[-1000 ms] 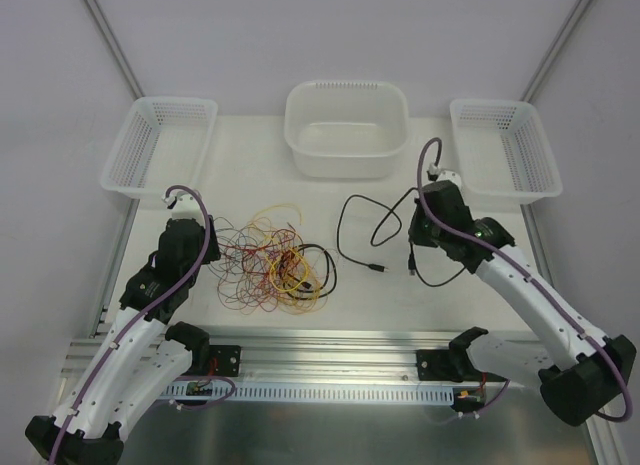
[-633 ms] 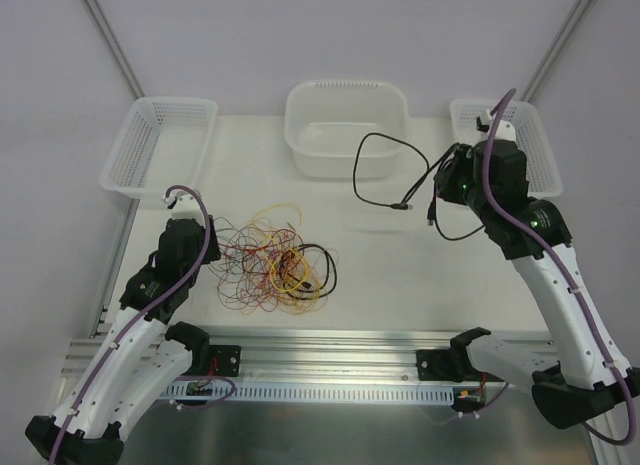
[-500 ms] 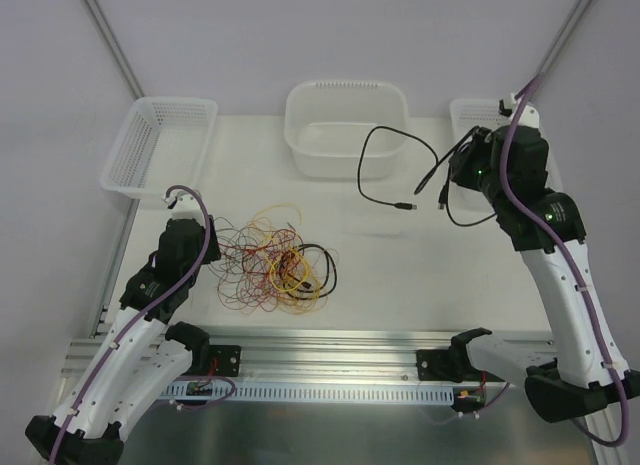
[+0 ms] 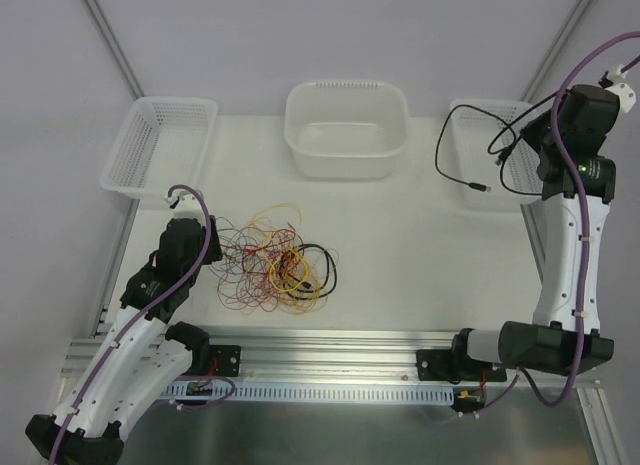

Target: Untangle the cables

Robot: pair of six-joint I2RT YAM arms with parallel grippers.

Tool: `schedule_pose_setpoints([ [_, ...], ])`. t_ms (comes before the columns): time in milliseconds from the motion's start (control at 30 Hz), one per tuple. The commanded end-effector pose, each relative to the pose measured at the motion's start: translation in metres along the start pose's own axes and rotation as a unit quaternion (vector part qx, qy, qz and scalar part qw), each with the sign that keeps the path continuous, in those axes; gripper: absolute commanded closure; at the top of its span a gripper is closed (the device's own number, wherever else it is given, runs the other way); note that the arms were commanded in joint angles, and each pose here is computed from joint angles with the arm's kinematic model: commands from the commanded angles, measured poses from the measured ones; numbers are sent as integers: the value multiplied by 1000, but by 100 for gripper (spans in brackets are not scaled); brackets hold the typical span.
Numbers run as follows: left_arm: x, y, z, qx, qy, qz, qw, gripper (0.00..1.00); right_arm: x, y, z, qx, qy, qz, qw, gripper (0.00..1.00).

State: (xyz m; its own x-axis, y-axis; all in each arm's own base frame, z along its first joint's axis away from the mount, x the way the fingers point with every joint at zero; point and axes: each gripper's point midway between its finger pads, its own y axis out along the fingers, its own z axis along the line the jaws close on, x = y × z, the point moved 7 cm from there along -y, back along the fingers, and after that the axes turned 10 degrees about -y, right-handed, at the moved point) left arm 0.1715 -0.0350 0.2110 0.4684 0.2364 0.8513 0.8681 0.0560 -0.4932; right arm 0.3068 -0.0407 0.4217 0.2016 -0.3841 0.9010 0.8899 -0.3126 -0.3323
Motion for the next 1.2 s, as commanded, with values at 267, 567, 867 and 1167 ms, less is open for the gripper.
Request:
schedule_pose_setpoints([
  [267, 9, -4, -5, -19, -15, -14, 1000, 58, 69, 85, -40, -112, 89, -129, 981, 99],
  [567, 7, 0, -6, -15, -11, -6, 1000, 58, 31, 200, -50, -126, 79, -92, 985, 99],
  [867, 4, 8, -8, -11, -1, 7, 1000, 58, -45, 297, -29, -15, 55, 5, 998, 99],
  [1167, 5, 7, -8, -14, -2, 4, 1000, 58, -48, 275, -27, -8, 38, 15, 999, 29],
])
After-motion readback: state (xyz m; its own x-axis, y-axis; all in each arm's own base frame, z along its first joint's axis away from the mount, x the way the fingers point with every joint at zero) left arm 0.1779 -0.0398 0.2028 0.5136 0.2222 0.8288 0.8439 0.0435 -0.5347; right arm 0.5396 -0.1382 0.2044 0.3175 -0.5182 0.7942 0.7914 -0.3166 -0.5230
